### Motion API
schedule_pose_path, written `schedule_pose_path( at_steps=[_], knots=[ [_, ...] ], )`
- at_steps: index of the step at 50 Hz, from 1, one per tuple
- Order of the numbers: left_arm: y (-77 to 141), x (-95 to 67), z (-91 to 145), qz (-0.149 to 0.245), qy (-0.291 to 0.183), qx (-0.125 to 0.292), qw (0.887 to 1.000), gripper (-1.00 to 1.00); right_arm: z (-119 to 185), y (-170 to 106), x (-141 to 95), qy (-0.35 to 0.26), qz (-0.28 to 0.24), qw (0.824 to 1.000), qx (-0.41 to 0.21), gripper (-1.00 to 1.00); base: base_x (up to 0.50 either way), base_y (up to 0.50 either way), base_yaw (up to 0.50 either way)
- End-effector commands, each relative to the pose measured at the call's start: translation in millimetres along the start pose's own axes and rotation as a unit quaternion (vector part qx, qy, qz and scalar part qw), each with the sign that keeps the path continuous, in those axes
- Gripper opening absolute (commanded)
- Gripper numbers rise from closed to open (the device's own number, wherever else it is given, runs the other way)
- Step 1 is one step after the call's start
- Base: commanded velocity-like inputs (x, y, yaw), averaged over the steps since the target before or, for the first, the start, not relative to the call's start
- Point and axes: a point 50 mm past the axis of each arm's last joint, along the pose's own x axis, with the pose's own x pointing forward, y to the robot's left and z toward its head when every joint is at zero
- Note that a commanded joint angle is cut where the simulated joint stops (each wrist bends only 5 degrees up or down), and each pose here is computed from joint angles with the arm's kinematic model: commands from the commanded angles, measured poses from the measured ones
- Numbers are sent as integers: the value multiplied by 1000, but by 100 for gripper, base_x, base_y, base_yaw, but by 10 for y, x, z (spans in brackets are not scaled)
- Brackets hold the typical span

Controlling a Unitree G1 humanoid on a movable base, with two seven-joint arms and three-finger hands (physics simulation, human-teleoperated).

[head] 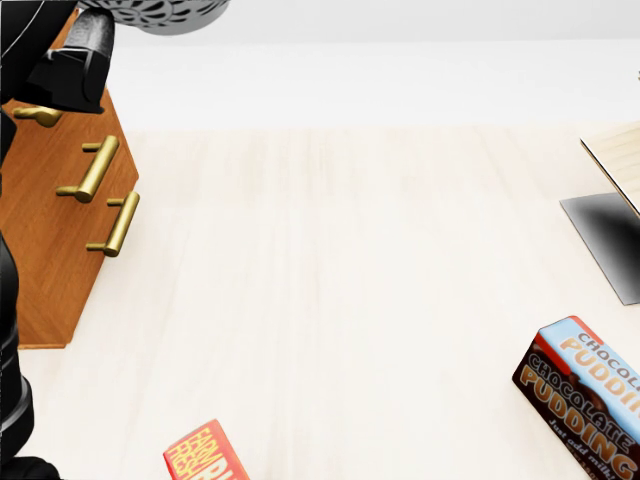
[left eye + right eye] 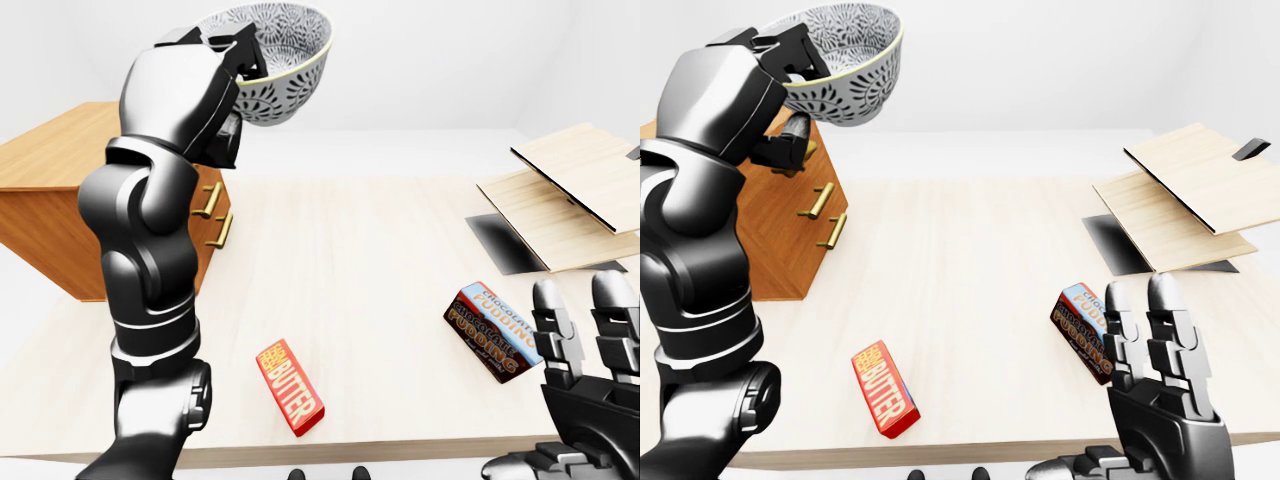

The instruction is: Close the top drawer of the cabinet and put the bowl on top of it.

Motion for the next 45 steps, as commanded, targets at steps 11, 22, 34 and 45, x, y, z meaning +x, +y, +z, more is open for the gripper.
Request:
schedule_pose_path(
  at_steps=[11,22,34,45],
  knots=[
    [112,48,-496,42,39,-38,998,-100,-46,27,-1,10,4,1000,9,100,0,0,0],
    [100,4,-722,47,68,-39,996,-100,-46,55,19,6,10,1000,13,100,0,0,0],
    [146,-106,-932,51,97,-33,993,-100,-65,72,-4,14,11,1000,23,100,0,0,0],
    [125,-237,-1137,61,126,-46,989,-100,-65,71,-4,14,10,1000,23,100,0,0,0]
  ],
)
